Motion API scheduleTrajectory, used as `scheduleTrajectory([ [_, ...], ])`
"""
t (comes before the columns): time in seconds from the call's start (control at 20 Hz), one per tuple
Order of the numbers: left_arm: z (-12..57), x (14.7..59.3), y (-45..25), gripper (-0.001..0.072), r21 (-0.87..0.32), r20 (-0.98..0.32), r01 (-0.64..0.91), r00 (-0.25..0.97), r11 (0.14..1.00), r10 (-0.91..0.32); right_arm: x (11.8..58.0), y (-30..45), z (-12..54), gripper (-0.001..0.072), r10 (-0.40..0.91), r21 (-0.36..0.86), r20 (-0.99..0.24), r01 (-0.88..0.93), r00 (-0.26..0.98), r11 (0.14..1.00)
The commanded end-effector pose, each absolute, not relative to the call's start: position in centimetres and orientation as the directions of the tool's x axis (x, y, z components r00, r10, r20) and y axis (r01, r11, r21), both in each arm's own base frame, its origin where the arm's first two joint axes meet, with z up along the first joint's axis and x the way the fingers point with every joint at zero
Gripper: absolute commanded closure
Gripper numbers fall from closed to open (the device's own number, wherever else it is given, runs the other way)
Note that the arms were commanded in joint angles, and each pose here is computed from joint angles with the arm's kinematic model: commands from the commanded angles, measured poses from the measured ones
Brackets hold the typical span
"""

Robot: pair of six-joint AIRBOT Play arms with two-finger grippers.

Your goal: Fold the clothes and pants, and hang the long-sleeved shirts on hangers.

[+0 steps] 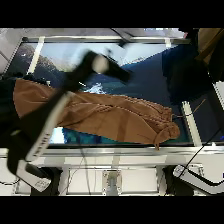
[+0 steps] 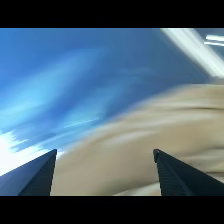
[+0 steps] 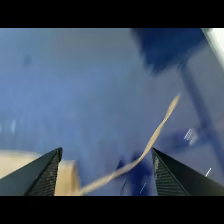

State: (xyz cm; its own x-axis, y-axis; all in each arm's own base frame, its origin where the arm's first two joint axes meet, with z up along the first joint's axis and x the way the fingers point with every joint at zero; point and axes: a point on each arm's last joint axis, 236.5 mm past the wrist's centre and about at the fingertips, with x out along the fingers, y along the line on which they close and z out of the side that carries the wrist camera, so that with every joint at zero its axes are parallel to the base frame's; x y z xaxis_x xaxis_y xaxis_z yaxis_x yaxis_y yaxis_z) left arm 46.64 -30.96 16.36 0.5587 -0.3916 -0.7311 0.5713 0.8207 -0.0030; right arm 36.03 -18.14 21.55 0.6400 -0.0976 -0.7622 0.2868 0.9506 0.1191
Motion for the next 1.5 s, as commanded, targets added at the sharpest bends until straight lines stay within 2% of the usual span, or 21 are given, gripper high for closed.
scheduleTrajectory([
  [0.0,19.2,47.2,-7.1,0.0011,0.173,-0.823,0.120,0.563,0.978,0.077,35.0,-13.2,12.5,0.0094,0.173,0.318,-0.841,0.209,0.513,0.925],
  [0.1,18.8,45.9,0.6,0.0011,0.131,-0.857,-0.039,0.497,0.991,0.133,33.7,-10.1,6.9,0.0094,0.319,0.428,-0.850,0.195,0.420,0.883],
  [0.2,17.6,45.3,5.4,0.0011,0.061,-0.878,-0.144,0.464,0.988,0.121,32.3,-7.7,2.4,0.0095,0.399,0.474,-0.861,0.214,0.314,0.854],
  [0.4,13.7,43.5,13.3,0.0011,0.051,-0.913,-0.311,0.370,0.949,0.170,34.0,-4.5,-2.9,0.0095,0.441,0.480,-0.871,0.184,0.216,0.858],
  [0.6,10.8,42.9,15.5,0.0011,0.073,-0.937,-0.308,0.304,0.949,0.171,35.6,-3.6,-7.2,0.0111,0.421,0.447,-0.891,0.174,0.167,0.877],
  [0.75,9.9,44.2,15.3,0.0011,0.073,-0.931,-0.296,0.321,0.952,0.171,35.5,-3.6,-9.3,0.0124,0.429,0.448,-0.894,0.197,0.131,0.872],
  [1.0,8.6,45.3,15.0,0.0011,0.070,-0.933,-0.282,0.320,0.957,0.163,36.7,-3.6,-11.1,0.0124,0.419,0.443,-0.896,0.209,0.151,0.872],
  [1.05,8.5,45.3,15.0,0.0011,0.070,-0.934,-0.282,0.318,0.957,0.162,37.0,-3.3,-11.0,0.0155,0.425,0.451,-0.890,0.195,0.162,0.871],
  [1.15,8.5,45.3,15.0,0.0011,0.070,-0.934,-0.281,0.318,0.957,0.162,38.0,-2.7,-10.1,0.0441,0.452,0.482,-0.871,0.153,0.192,0.863],
  [1.25,8.5,45.3,14.9,0.0011,0.070,-0.935,-0.282,0.315,0.957,0.161,39.6,-3.1,-8.7,0.0680,0.444,0.481,-0.864,0.127,0.236,0.868],
  [1.45,8.4,44.8,14.8,0.0011,0.070,-0.943,-0.282,0.296,0.957,0.156,44.2,-5.8,-4.0,0.0678,0.360,0.404,-0.862,0.055,0.358,0.913],
])
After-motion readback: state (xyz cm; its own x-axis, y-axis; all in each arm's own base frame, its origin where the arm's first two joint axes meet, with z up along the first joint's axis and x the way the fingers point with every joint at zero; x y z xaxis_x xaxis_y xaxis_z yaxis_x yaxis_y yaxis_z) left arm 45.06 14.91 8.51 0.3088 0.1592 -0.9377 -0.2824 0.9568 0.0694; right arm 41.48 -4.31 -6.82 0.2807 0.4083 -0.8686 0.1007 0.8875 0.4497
